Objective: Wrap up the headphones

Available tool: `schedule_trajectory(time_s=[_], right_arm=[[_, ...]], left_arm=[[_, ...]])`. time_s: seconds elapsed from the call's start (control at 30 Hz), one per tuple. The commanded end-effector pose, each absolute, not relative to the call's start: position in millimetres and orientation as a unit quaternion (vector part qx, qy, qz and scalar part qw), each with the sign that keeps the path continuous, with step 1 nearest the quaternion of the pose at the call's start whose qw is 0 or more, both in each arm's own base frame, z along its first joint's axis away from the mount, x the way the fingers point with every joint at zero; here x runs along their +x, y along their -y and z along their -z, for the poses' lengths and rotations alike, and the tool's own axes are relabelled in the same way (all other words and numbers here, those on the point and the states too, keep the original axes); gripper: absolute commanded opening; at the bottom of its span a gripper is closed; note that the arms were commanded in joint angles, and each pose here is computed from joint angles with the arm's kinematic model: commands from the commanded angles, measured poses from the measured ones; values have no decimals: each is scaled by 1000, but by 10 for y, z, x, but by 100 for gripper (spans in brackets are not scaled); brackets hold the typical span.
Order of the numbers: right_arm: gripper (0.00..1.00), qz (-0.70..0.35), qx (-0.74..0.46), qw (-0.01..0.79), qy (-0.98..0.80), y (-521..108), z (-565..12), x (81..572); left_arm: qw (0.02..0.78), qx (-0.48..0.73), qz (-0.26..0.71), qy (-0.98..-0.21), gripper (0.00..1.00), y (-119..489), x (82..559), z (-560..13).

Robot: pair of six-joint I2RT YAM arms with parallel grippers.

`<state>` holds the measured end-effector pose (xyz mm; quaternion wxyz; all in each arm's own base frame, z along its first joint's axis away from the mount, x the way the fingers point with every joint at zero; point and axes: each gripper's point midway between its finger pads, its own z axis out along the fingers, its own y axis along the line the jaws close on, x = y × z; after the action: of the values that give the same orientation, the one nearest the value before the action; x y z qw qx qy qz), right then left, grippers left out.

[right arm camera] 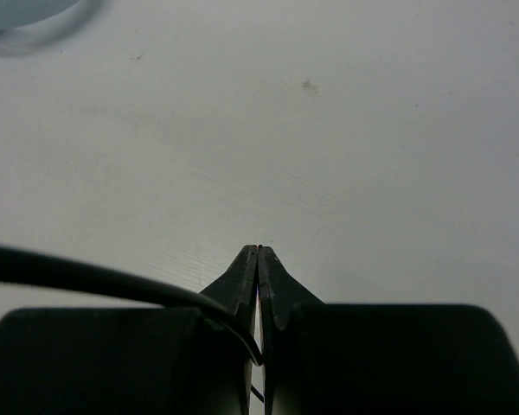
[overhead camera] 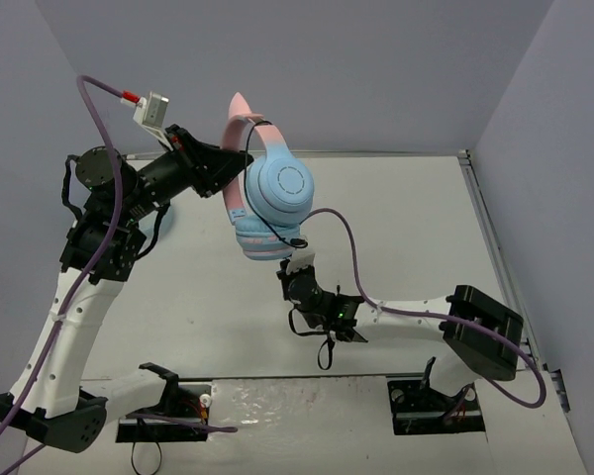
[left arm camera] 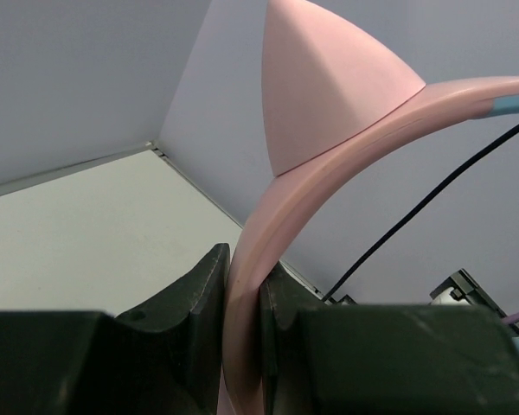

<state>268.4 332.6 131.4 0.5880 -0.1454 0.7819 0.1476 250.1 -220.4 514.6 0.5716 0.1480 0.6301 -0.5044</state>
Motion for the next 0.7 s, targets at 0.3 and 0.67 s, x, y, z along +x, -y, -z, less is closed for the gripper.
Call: schedule_trajectory(time_s=[0.3,0.67], right_arm=[[0,-170,-114,595,-777,-3425,-1605,2137],[0,-155,-139,587,-782,-3549,-1623,1740]], left_arm=[[675,45,405,-615,0,1683,3046,-5427],[690,-32,295,-660,0,1319,3483,-5043]])
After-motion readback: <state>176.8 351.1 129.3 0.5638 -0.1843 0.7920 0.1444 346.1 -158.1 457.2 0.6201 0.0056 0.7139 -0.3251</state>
